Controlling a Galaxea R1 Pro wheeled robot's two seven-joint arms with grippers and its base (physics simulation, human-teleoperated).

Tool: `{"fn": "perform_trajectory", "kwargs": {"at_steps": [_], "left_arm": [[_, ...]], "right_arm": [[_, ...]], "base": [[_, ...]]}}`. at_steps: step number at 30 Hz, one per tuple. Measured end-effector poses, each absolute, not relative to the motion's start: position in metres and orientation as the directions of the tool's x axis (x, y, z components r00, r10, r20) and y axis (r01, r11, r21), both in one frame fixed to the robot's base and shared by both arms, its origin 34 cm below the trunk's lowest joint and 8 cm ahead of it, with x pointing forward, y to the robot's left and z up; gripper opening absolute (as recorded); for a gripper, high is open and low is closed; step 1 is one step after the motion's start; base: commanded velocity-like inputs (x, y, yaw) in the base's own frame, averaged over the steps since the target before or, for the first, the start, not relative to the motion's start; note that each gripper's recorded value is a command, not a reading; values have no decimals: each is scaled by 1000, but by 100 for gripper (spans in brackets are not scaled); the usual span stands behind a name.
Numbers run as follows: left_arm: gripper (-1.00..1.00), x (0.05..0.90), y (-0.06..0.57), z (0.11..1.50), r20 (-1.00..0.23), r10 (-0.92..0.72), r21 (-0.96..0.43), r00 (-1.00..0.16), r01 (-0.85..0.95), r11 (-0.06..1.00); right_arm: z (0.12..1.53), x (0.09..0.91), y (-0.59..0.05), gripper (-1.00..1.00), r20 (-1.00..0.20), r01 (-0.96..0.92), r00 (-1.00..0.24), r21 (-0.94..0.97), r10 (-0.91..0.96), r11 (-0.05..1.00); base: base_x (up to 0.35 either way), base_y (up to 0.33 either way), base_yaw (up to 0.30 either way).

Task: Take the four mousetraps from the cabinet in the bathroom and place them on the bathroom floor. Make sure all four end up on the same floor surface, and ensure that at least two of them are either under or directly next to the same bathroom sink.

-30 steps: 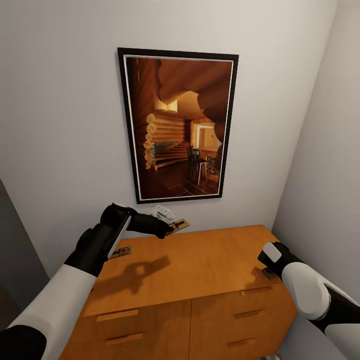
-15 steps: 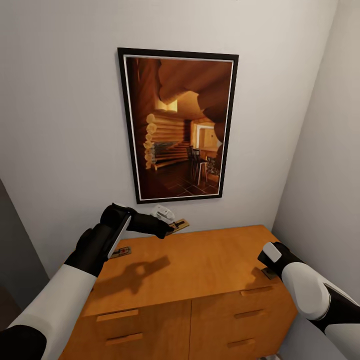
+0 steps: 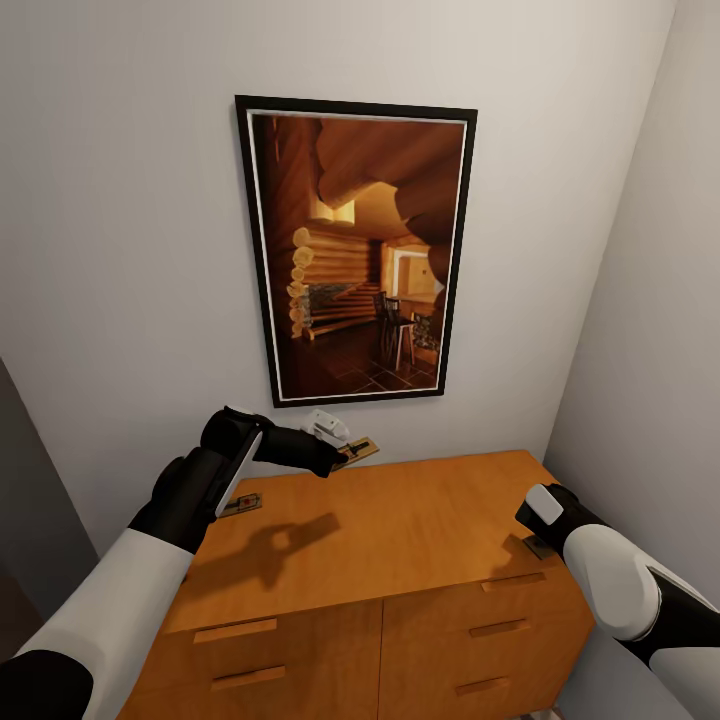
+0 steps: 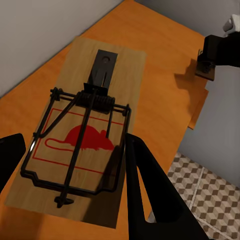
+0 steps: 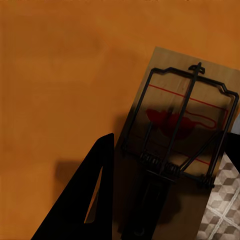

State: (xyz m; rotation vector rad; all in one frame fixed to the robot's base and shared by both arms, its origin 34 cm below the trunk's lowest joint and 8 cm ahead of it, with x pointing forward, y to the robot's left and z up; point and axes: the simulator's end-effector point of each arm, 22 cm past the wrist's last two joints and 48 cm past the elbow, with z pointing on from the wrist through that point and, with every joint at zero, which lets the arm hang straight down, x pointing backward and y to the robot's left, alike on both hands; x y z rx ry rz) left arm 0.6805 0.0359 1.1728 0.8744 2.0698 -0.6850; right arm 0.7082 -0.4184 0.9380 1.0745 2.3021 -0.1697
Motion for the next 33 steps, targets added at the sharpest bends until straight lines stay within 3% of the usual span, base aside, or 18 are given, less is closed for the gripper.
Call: {"fn": "perform_trajectory", "kwargs": {"at_steps": [11, 33], "left_arm": [[-100, 680, 35, 1173, -813, 351, -173, -465, 767, 618], [-100, 680, 35, 1173, -812, 351, -174, -466, 767, 617]], "right_arm": [[938, 708, -418, -100, -558, 735, -503, 126, 660, 667], [937, 709, -418, -100, -558, 735, -503, 125, 660, 667]], "base": [[-48, 0, 0], [-325, 0, 0]]}}
